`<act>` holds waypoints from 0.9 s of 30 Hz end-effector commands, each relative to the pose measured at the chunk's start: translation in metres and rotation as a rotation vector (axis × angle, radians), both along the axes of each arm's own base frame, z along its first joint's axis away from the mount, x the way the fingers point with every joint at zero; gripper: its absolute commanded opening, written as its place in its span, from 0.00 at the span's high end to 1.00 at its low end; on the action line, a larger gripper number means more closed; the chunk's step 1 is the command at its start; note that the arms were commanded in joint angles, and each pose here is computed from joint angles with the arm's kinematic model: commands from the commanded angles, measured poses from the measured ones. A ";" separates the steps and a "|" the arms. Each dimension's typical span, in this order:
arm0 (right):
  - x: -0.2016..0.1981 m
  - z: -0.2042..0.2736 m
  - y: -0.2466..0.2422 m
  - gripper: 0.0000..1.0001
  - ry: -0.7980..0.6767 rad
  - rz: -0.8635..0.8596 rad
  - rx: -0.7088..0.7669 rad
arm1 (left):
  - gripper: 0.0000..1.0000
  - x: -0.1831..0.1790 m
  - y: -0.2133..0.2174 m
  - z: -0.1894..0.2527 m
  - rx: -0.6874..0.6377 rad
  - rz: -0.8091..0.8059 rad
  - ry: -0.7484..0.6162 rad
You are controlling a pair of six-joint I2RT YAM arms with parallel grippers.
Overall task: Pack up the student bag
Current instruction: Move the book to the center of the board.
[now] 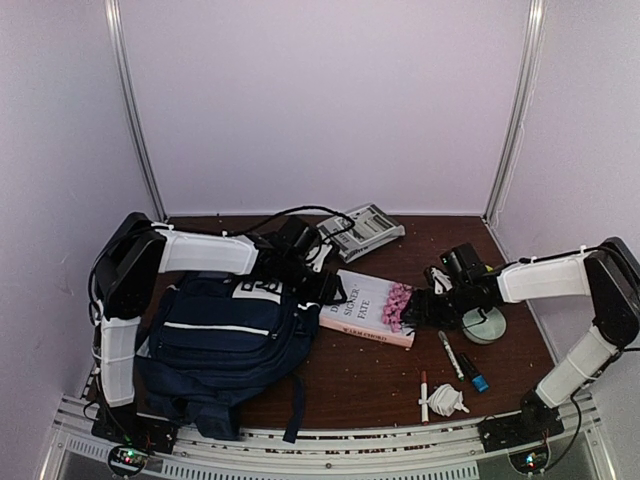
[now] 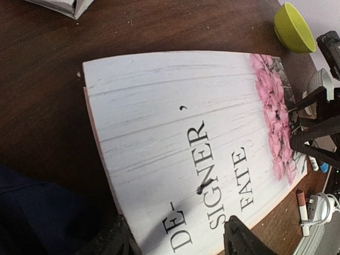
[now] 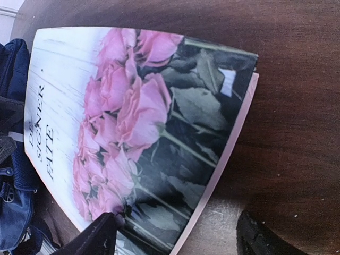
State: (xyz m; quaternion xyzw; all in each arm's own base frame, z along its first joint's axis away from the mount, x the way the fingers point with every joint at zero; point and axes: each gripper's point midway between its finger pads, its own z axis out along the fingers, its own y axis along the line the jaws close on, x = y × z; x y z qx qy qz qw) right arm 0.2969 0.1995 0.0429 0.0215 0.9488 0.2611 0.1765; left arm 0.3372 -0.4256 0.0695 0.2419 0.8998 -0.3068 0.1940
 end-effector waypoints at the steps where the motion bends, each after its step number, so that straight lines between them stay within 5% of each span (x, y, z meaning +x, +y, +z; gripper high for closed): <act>1: 0.012 -0.003 0.007 0.21 -0.001 -0.018 0.030 | 0.36 0.003 0.002 -0.004 -0.012 0.008 0.012; 14: 0.014 0.054 0.069 0.31 -0.078 0.116 0.149 | 0.39 -0.005 -0.019 0.003 -0.058 -0.050 -0.015; 21: -0.023 0.116 0.057 0.31 -0.171 0.112 0.144 | 0.40 -0.035 -0.048 0.029 -0.118 -0.170 -0.037; 27: -0.071 0.095 0.030 0.31 -0.078 0.001 0.201 | 0.40 -0.067 -0.062 0.038 -0.138 -0.258 -0.008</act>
